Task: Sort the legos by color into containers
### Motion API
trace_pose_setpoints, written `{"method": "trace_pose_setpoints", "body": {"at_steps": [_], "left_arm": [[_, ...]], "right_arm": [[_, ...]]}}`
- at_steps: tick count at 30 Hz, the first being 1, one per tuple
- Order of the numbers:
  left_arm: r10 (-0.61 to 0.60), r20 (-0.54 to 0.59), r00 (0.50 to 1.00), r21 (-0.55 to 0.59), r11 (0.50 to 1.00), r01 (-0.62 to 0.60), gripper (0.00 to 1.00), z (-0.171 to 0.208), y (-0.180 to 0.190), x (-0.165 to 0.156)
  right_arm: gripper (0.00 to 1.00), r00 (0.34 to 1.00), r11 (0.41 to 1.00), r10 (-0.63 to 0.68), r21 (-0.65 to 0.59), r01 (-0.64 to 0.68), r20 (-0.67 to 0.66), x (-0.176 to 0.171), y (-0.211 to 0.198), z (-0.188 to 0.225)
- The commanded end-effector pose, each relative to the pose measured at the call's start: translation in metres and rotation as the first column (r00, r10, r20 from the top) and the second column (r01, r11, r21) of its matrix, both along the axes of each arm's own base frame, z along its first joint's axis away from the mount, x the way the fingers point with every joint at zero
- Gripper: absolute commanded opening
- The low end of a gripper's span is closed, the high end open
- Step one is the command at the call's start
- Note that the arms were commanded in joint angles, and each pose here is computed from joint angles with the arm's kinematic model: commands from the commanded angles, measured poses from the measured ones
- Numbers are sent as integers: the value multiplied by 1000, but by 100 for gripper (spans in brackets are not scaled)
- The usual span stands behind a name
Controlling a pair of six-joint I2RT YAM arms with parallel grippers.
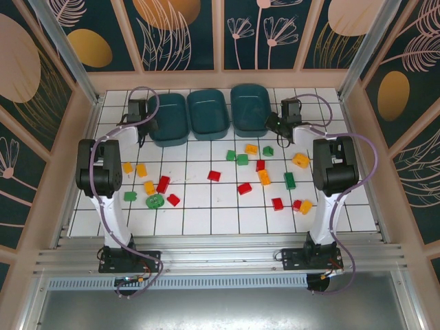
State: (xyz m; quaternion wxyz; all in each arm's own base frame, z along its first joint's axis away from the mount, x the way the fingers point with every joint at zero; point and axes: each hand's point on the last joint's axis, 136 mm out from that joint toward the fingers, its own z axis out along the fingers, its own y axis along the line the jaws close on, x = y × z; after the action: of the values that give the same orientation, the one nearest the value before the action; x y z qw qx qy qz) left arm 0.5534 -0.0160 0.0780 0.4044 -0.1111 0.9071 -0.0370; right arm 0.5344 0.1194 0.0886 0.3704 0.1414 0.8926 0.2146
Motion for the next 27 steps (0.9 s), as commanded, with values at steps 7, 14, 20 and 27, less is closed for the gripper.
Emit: {"method": "trace_pose_setpoints", "body": {"at_steps": [7,14,20,27], "left_arm": [[-142,-28,989,0,990,142,19,-6,-19,10],[-150,-40,988,-24,989,149,43,-7,-23,9],[-51,5,999,-41,998,51,70,32,-12,3],[100,175,979,-229,972,-58,99,122,-10,-36]], "right_arm": [[10,998,998,63,1,-63,26,10,16,13],[11,997,996,76,-50,-77,-30,9,16,-3],[15,996,996,76,-50,-78,-39,8,20,-4],[45,997,996,78,-41,-79,-6,11,20,20]]}}
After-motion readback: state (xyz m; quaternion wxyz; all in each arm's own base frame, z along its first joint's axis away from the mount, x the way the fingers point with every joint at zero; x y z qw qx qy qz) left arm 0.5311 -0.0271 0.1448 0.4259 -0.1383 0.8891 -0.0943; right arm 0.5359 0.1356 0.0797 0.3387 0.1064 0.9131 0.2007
